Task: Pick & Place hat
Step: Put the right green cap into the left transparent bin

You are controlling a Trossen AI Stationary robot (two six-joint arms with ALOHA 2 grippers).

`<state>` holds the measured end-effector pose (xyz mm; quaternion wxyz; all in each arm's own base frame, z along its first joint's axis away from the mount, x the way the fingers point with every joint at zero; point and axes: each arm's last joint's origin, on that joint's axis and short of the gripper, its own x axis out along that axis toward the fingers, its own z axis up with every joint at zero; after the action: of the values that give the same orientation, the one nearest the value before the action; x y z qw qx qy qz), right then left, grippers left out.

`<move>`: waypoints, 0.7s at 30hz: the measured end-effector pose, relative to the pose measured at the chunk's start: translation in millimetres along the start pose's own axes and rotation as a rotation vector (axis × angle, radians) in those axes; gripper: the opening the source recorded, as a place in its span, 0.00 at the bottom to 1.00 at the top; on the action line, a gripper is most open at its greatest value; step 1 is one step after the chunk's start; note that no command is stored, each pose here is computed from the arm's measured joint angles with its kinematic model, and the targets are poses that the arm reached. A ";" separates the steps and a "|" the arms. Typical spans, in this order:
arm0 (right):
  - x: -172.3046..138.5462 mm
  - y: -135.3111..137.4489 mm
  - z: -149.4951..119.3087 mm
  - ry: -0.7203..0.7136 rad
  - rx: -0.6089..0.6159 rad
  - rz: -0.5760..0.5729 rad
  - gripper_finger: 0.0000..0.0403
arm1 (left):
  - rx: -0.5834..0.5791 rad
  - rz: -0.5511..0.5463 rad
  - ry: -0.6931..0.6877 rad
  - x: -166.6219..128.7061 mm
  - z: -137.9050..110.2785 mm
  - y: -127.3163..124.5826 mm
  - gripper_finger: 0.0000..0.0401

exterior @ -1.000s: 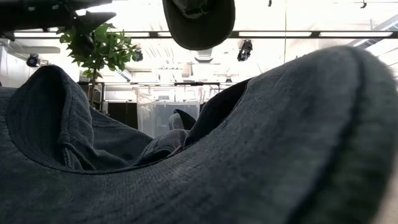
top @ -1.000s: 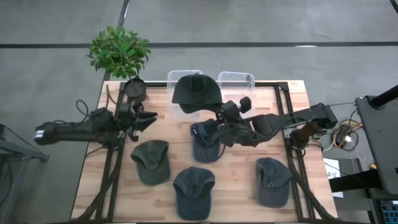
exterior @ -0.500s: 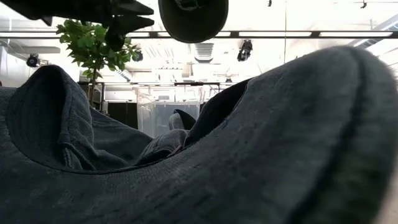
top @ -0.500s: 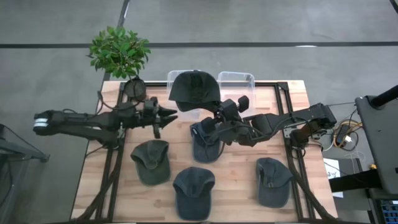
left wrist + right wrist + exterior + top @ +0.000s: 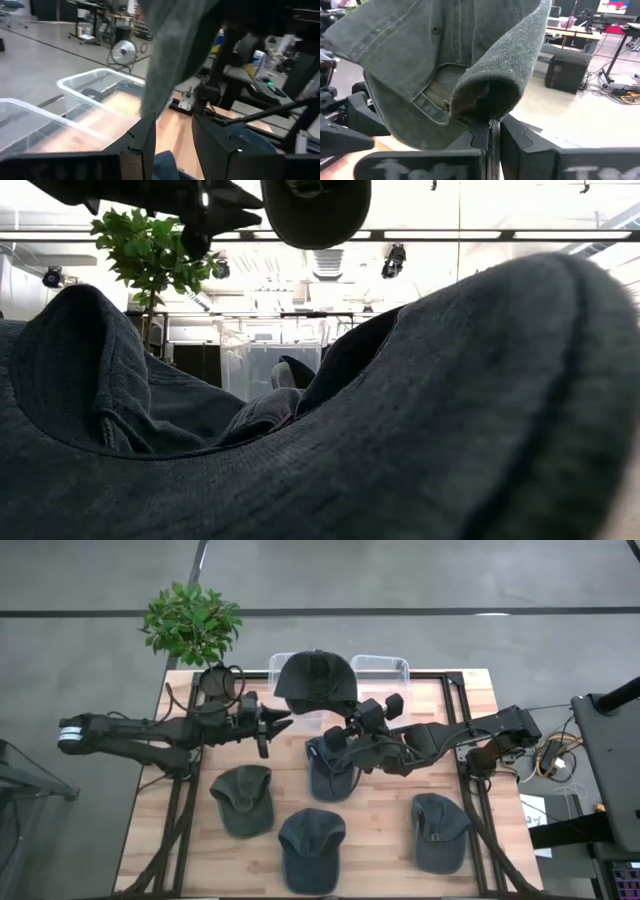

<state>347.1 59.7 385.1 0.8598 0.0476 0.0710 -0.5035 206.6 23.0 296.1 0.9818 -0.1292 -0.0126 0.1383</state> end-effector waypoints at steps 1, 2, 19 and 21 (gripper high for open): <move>0.0 0.0 0.2 0.000 0.002 0.000 0.03 | 0.001 0.008 0.002 0.2 -0.4 0.3 0.30; 0.1 0.2 -0.1 0.000 0.001 0.000 0.03 | 0.001 0.017 0.002 0.4 -0.3 0.4 0.30; 7.4 18.7 -12.9 -0.004 0.023 0.011 0.03 | 0.000 0.138 -0.042 4.4 6.2 1.7 0.30; 7.5 20.3 -12.0 0.009 0.043 0.043 0.03 | 0.004 0.140 -0.036 6.3 6.5 1.2 0.30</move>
<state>367.5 65.0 372.1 0.8688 0.0697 0.0630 -0.4861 212.0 27.5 302.0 0.9696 -0.1255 -0.0209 0.2088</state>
